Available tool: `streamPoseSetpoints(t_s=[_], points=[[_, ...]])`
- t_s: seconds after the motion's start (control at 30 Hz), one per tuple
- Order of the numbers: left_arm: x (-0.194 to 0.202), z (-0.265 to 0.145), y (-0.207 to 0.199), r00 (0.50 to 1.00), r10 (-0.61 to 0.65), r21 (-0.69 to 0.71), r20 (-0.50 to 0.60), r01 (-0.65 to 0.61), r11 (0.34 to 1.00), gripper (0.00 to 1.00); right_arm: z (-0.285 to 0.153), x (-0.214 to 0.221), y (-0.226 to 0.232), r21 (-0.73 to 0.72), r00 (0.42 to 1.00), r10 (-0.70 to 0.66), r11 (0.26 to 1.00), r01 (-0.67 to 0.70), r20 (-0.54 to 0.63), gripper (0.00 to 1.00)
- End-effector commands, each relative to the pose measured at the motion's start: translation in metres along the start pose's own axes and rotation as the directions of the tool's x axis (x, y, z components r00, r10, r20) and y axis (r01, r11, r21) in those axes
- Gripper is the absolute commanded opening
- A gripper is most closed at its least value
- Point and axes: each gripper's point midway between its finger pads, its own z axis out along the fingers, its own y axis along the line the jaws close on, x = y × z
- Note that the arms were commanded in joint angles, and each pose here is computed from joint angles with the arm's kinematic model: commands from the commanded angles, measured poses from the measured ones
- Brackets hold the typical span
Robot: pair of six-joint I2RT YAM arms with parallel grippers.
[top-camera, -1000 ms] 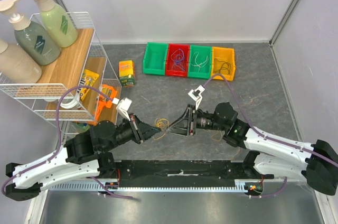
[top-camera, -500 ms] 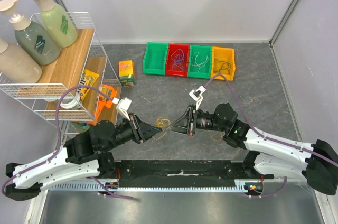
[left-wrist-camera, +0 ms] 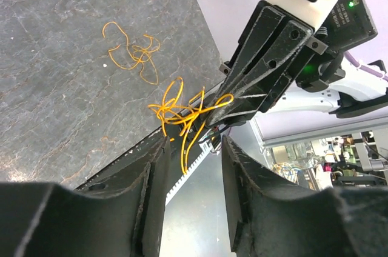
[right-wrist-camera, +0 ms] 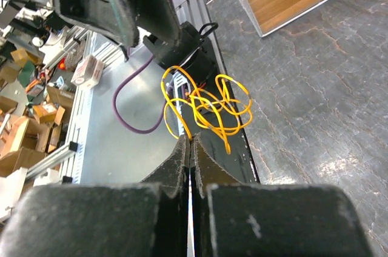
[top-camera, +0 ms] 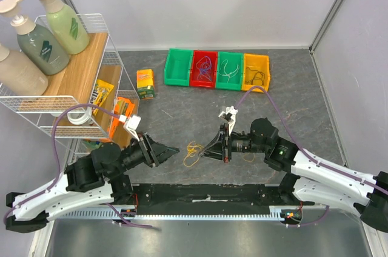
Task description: Untangle the cables
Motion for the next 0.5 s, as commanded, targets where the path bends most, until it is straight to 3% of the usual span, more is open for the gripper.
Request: streamPoseSetpoints(t_s=[0.0,0.27,0.47], points=[[-0.004,0.005,-0.007,0.999,0.044,-0.001,-0.006,-0.044,0.999,0.43,-0.005,-0.010,0.022,-0.090,0.997,-0.080,0.993,0.080,0.000,0.00],[0.010,0.019,-0.001,0.992,0.105,-0.019,-0.068,-0.106,0.994,0.38,-0.014,-0.011,0.054,-0.249,0.995,-0.104,0.963,0.103,0.010,0.00],[0.010,0.019,-0.018,0.994,0.095,0.071,-0.058,-0.091,0.993,0.52,-0.017,-0.007,0.057,-0.265,0.995,-0.104,0.959,0.100,-0.001,0.00]])
